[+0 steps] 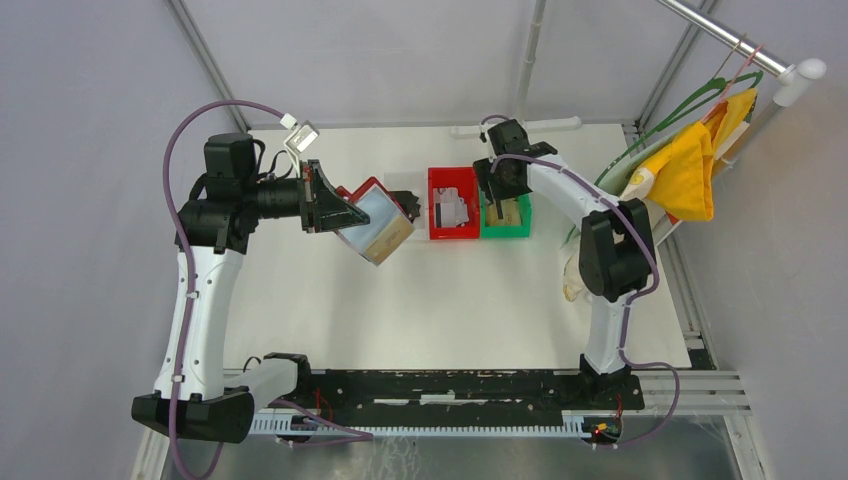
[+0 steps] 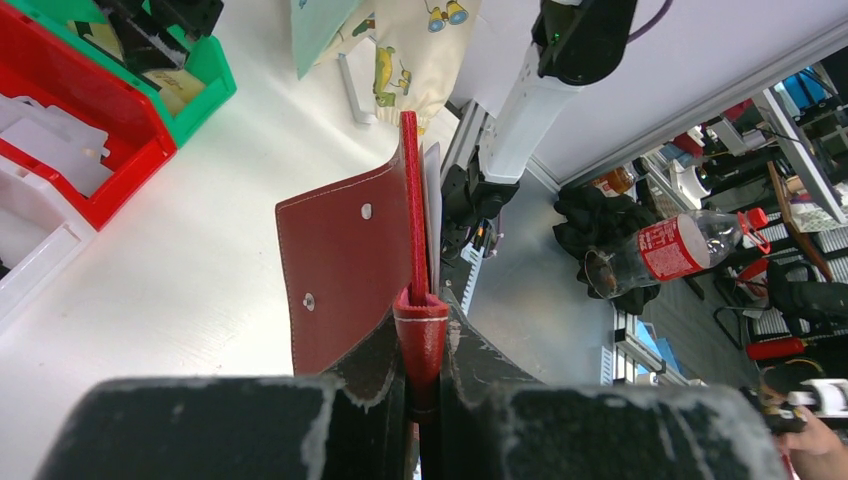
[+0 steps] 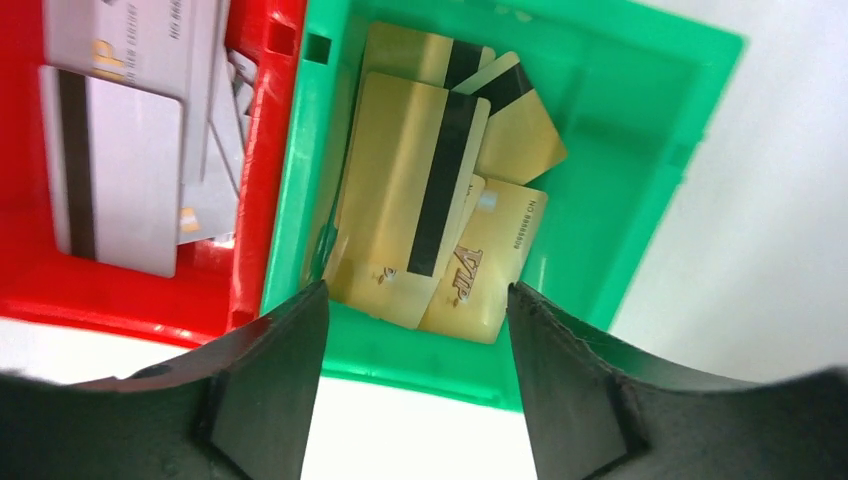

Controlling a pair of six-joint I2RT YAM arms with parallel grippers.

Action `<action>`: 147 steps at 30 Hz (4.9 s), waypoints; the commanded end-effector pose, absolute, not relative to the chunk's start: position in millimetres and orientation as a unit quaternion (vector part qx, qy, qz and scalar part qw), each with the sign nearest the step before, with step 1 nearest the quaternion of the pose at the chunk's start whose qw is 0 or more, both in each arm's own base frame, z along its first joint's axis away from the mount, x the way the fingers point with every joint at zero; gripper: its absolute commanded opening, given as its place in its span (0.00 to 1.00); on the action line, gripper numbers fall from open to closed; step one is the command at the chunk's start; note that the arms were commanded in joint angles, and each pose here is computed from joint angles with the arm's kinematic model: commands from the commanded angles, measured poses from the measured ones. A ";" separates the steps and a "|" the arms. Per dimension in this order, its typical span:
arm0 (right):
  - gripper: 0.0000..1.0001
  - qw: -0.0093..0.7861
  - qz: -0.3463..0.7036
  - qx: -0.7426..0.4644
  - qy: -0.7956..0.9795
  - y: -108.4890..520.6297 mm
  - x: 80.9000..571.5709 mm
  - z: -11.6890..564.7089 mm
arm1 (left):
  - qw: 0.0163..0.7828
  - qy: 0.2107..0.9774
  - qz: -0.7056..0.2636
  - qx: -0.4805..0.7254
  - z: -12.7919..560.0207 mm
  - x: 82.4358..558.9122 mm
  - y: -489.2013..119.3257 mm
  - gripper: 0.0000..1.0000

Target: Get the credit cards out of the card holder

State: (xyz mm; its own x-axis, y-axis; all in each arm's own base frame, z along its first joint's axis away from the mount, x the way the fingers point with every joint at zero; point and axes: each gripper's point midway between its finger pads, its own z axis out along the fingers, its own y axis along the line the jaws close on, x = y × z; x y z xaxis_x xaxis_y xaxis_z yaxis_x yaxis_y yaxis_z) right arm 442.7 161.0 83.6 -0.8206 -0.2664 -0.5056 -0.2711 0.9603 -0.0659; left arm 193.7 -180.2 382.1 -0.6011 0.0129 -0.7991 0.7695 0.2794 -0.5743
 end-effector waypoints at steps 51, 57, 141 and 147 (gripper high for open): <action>0.00 0.437 0.549 -0.490 0.517 387.6 145.5 442.6 | 0.370 0.629 -0.531 0.430 378.1 127.8 -191.7 1.00; 0.00 0.458 0.654 -0.384 0.464 374.2 129.6 474.1 | 0.398 0.629 -0.522 0.417 381.6 127.2 -191.6 1.00; 0.00 0.582 0.546 -0.371 0.476 370.7 152.5 469.3 | 0.357 0.658 -0.520 0.412 372.8 123.6 -187.8 0.48; 0.00 0.565 0.672 -0.249 0.408 354.7 136.5 498.2 | 0.412 0.628 -0.535 0.387 408.7 132.1 -194.6 0.73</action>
State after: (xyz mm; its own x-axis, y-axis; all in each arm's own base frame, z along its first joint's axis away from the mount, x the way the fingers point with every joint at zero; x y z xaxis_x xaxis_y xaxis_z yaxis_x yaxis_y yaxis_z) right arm 155.4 379.4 428.3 -0.1706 0.2669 -0.9485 -0.9712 0.1169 0.2076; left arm 131.4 -188.9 365.7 -0.4514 0.1564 -0.8785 0.8896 0.1553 -0.4295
